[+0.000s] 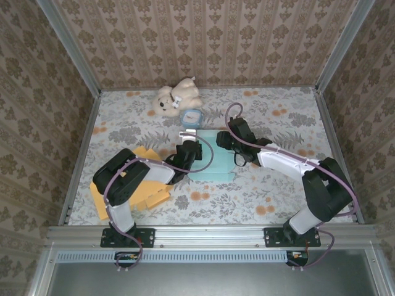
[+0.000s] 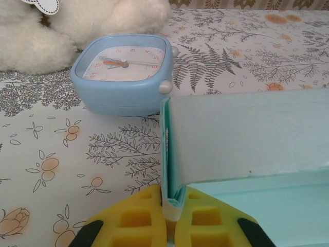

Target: Fold the paper box

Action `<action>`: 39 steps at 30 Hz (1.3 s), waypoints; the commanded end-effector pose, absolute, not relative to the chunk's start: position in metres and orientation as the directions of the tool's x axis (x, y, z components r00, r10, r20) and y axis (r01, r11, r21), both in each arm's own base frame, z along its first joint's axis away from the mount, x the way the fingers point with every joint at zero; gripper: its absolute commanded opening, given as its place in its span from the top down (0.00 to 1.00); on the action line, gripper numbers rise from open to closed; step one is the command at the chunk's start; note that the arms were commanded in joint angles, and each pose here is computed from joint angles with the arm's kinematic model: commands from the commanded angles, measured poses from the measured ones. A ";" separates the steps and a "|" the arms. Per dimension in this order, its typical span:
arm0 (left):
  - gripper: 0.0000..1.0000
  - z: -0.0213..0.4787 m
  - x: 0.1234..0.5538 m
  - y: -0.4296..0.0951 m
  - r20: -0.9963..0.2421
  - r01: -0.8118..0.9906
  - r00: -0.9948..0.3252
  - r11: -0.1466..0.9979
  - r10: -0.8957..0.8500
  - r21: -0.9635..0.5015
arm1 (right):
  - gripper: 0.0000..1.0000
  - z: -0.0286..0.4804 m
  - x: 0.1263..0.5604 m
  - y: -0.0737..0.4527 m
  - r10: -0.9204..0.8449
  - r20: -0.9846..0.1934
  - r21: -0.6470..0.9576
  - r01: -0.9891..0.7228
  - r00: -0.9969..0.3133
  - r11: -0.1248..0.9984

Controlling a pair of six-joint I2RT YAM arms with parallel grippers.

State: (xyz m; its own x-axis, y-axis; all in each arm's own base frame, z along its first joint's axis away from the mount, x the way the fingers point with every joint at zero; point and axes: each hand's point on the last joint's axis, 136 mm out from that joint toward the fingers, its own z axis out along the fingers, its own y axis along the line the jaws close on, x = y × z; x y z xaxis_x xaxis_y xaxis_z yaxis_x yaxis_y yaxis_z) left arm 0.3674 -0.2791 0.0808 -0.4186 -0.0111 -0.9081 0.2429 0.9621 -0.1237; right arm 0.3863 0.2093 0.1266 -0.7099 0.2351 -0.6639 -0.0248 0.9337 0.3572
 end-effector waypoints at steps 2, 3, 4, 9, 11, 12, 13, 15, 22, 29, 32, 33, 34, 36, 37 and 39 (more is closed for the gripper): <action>1.00 0.086 0.362 -0.283 -0.903 0.245 -0.429 0.959 -0.024 -0.142 | 0.48 0.136 0.395 0.245 0.277 -0.637 0.508 -0.121 -0.719 0.853; 1.00 0.087 0.361 -0.285 -0.904 0.249 -0.427 0.958 -0.025 -0.144 | 0.48 0.139 0.396 0.251 0.289 -0.631 0.545 -0.147 -0.720 0.825; 1.00 0.087 0.361 -0.287 -0.904 0.251 -0.427 0.957 -0.025 -0.145 | 0.48 0.141 0.397 0.255 0.304 -0.628 0.574 -0.163 -0.717 0.802; 1.00 0.087 0.359 -0.288 -0.900 0.249 -0.435 0.957 -0.027 -0.149 | 0.48 0.140 0.403 0.244 0.360 -0.630 0.616 -0.161 -0.688 0.771; 1.00 0.087 0.360 -0.287 -0.898 0.243 -0.440 0.960 -0.022 -0.143 | 0.48 0.135 0.401 0.236 0.335 -0.660 0.577 -0.168 -0.673 0.799; 1.00 0.088 0.360 -0.286 -0.897 0.238 -0.441 0.961 -0.022 -0.140 | 0.48 0.131 0.399 0.233 0.319 -0.674 0.556 -0.173 -0.666 0.813; 1.00 0.087 0.360 -0.286 -0.897 0.236 -0.443 0.962 -0.018 -0.135 | 0.48 0.129 0.397 0.230 0.309 -0.687 0.540 -0.177 -0.658 0.823; 1.00 0.087 0.361 -0.285 -0.895 0.230 -0.446 0.964 -0.014 -0.130 | 0.48 0.122 0.392 0.221 0.283 -0.710 0.502 -0.182 -0.644 0.845; 1.00 0.085 0.361 -0.285 -0.892 0.229 -0.452 0.966 -0.007 -0.124 | 0.46 0.096 0.381 0.187 0.214 -0.748 0.373 -0.131 -0.628 0.918; 1.00 0.086 0.361 -0.285 -0.891 0.229 -0.454 0.967 0.005 -0.112 | 0.45 0.079 0.384 0.160 0.237 -0.749 0.345 -0.057 -0.619 0.937; 1.00 0.085 0.360 -0.286 -0.890 0.231 -0.456 0.967 0.011 -0.106 | 0.44 0.077 0.388 0.153 0.247 -0.750 0.341 -0.039 -0.614 0.939; 1.00 0.085 0.360 -0.286 -0.890 0.231 -0.456 0.967 0.011 -0.106 | 0.44 0.076 0.389 0.151 0.251 -0.749 0.343 -0.034 -0.613 0.939; 1.00 0.085 0.360 -0.286 -0.890 0.231 -0.456 0.967 0.012 -0.105 | 0.44 0.075 0.391 0.150 0.255 -0.748 0.342 -0.028 -0.613 0.939; 1.00 0.086 0.360 -0.286 -0.890 0.233 -0.455 0.967 0.013 -0.105 | 0.44 0.071 0.394 0.149 0.256 -0.743 0.343 -0.024 -0.618 0.939; 1.00 0.086 0.360 -0.287 -0.890 0.235 -0.455 0.966 0.014 -0.105 | 0.43 0.070 0.395 0.149 0.256 -0.742 0.344 -0.025 -0.620 0.939; 1.00 0.087 0.359 -0.288 -0.890 0.238 -0.455 0.966 0.015 -0.105 | 0.43 0.067 0.397 0.150 0.256 -0.738 0.344 -0.022 -0.624 0.939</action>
State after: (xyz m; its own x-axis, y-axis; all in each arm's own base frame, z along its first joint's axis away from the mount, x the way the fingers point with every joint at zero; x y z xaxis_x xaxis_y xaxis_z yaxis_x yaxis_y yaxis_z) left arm 0.3629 -0.2845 0.0818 -0.4467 0.0063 -0.8947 0.2293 0.9674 -0.1076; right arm 0.3881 0.1516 0.0672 -0.6409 0.2636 -0.7209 -0.0221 0.9325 0.3606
